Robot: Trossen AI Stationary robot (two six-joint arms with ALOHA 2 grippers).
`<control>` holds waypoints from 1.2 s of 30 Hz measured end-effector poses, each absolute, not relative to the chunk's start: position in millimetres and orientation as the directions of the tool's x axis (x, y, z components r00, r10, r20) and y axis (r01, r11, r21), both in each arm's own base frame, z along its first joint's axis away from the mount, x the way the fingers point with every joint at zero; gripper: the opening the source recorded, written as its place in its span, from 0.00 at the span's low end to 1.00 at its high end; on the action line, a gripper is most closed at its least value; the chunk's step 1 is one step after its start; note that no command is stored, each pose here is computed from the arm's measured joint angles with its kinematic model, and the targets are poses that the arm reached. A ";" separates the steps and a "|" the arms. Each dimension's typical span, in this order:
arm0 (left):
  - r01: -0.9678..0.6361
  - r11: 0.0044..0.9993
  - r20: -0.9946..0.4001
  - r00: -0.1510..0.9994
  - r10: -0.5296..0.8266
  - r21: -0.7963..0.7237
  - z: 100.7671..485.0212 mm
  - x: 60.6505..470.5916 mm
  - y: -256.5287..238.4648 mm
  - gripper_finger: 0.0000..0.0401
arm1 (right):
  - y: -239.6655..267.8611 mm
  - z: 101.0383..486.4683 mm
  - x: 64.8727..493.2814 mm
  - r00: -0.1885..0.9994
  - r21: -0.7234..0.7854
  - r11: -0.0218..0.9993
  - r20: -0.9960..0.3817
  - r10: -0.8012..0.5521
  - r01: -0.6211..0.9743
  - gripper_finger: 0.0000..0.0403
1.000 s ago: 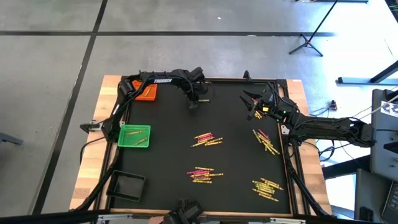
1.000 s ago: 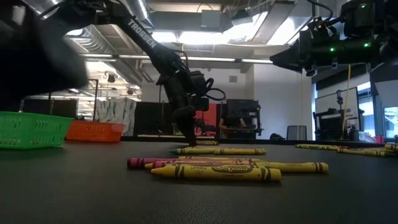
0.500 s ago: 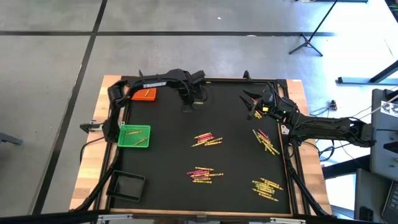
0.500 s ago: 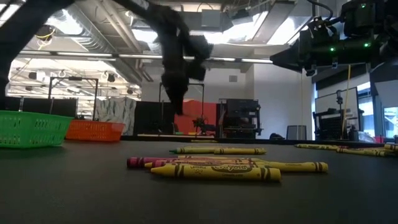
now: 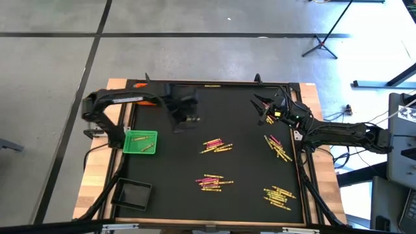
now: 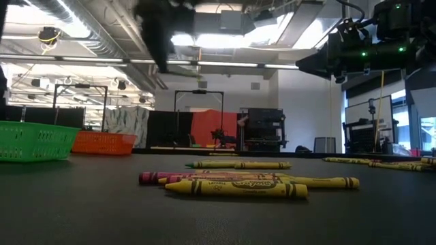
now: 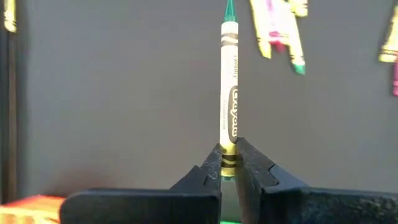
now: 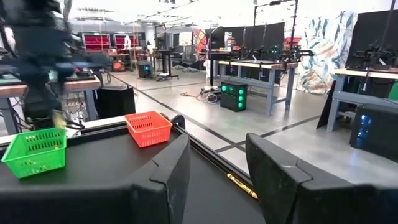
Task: Sort crayons
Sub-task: Put the green crayon into the orange bin
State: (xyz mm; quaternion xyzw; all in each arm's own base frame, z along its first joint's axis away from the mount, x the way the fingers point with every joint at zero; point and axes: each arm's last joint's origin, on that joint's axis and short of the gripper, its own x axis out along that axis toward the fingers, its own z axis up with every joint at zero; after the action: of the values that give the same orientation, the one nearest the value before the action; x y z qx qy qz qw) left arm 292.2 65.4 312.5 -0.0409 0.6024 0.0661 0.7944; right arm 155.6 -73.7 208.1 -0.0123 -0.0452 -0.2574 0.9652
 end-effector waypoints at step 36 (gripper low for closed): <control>-0.636 0.623 -0.883 -0.238 0.404 0.456 213.5 159.3 196.2 0.02 | -73.9 208.8 155.4 0.858 -0.021 0.861 0.100 -0.504 0.508 0.38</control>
State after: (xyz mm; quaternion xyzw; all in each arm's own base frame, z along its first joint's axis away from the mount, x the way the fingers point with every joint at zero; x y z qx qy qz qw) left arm 159.3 196.2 213.5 -0.0877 0.6616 0.4255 0.6112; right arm 155.4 -73.9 208.8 -0.0233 -0.0457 -0.2624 0.9636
